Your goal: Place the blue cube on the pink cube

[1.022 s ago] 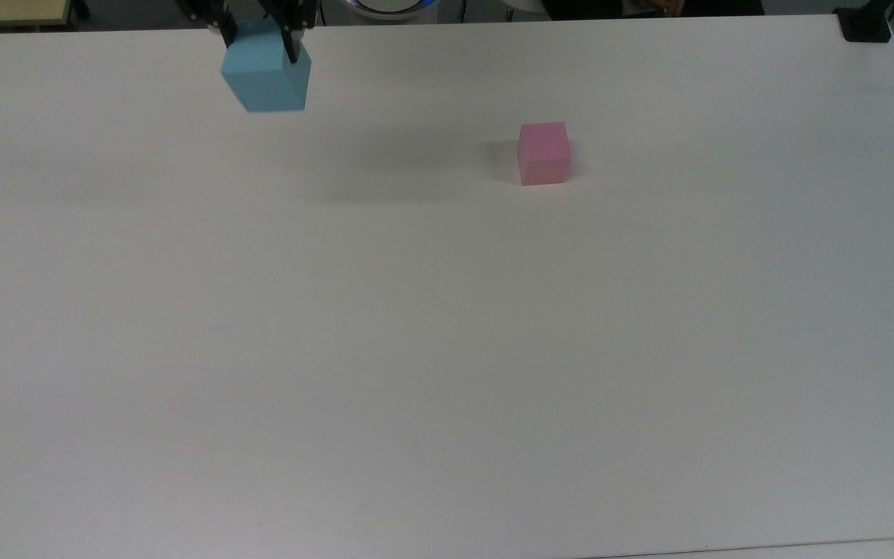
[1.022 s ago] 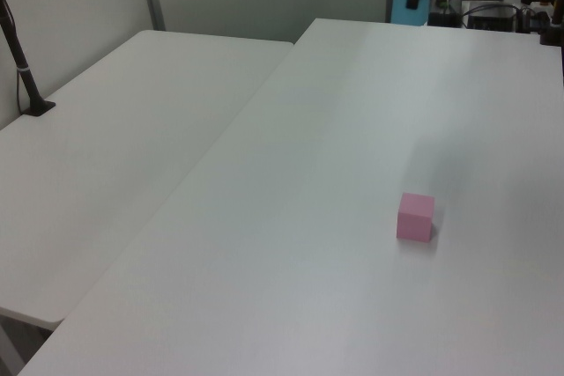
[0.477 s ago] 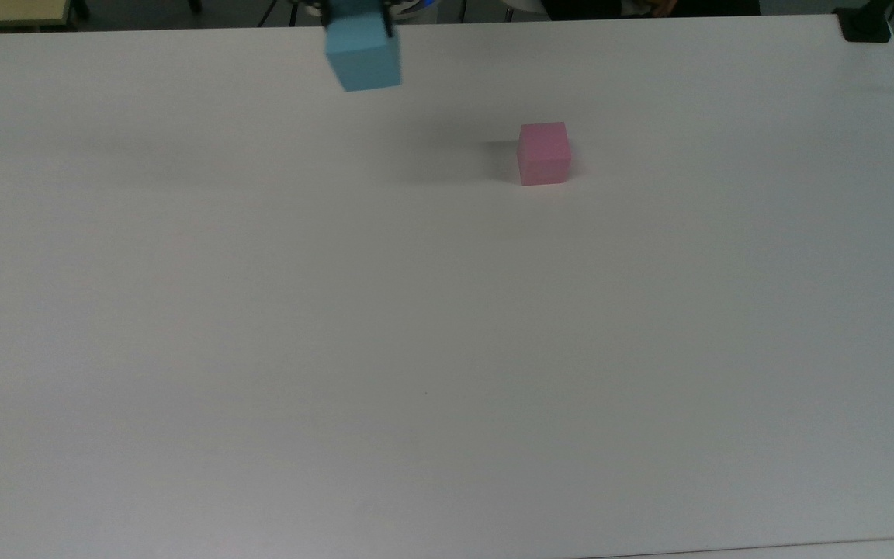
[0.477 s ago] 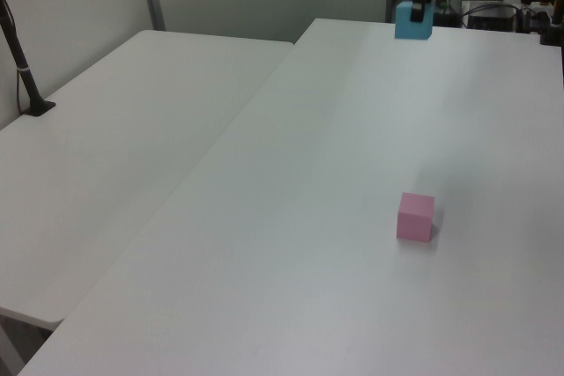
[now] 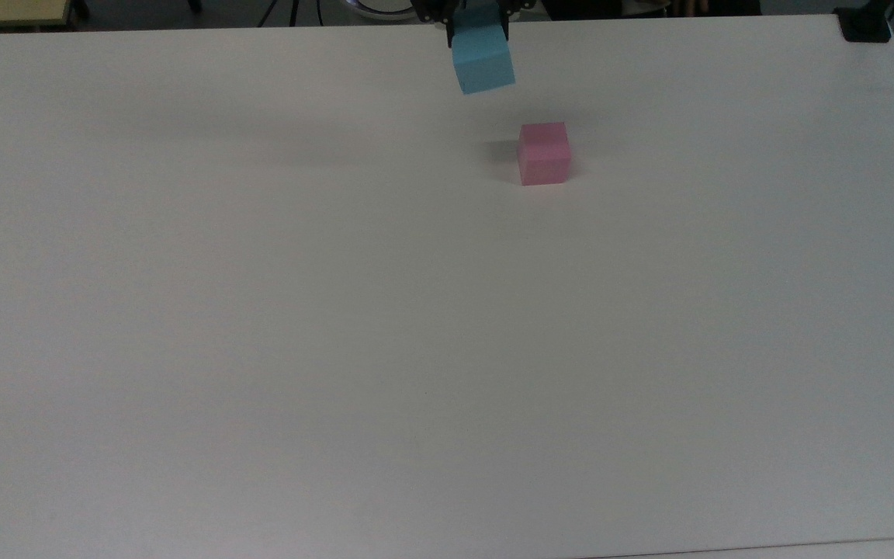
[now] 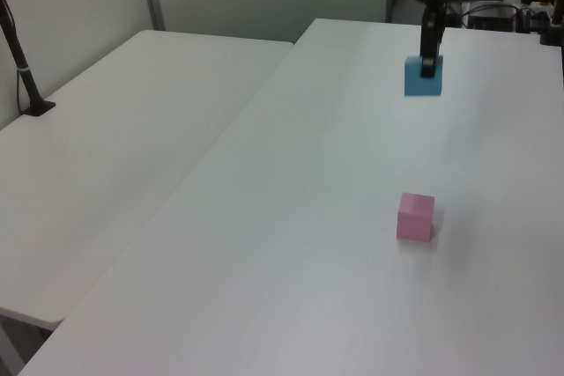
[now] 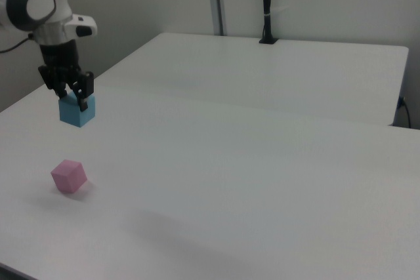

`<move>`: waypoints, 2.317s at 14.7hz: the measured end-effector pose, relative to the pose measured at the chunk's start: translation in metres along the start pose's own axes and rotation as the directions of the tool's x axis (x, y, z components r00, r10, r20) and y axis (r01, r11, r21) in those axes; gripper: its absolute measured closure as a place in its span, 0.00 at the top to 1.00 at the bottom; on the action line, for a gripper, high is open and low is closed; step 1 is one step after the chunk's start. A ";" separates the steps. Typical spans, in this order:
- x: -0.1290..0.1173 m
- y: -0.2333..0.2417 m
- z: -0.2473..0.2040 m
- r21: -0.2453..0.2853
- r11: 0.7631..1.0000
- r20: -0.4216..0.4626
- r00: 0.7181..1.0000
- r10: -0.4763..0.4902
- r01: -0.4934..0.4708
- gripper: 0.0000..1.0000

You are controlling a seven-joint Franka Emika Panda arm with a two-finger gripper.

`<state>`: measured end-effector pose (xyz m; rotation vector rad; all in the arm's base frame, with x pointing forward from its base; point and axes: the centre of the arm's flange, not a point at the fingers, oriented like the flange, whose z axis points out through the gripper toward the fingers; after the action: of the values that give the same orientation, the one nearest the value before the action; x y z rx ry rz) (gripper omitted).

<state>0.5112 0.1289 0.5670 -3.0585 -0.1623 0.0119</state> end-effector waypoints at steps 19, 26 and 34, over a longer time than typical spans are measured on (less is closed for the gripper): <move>-0.018 -0.106 0.162 -0.111 0.994 0.003 1.000 -0.006 0.006 0.56; -0.018 -0.106 0.161 -0.167 0.986 -0.028 1.000 0.014 -0.019 1.00; 0.010 -0.061 0.101 -0.179 0.971 -0.044 0.988 0.151 -0.156 1.00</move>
<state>0.5136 0.1985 0.4710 -3.2431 0.0802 -0.0414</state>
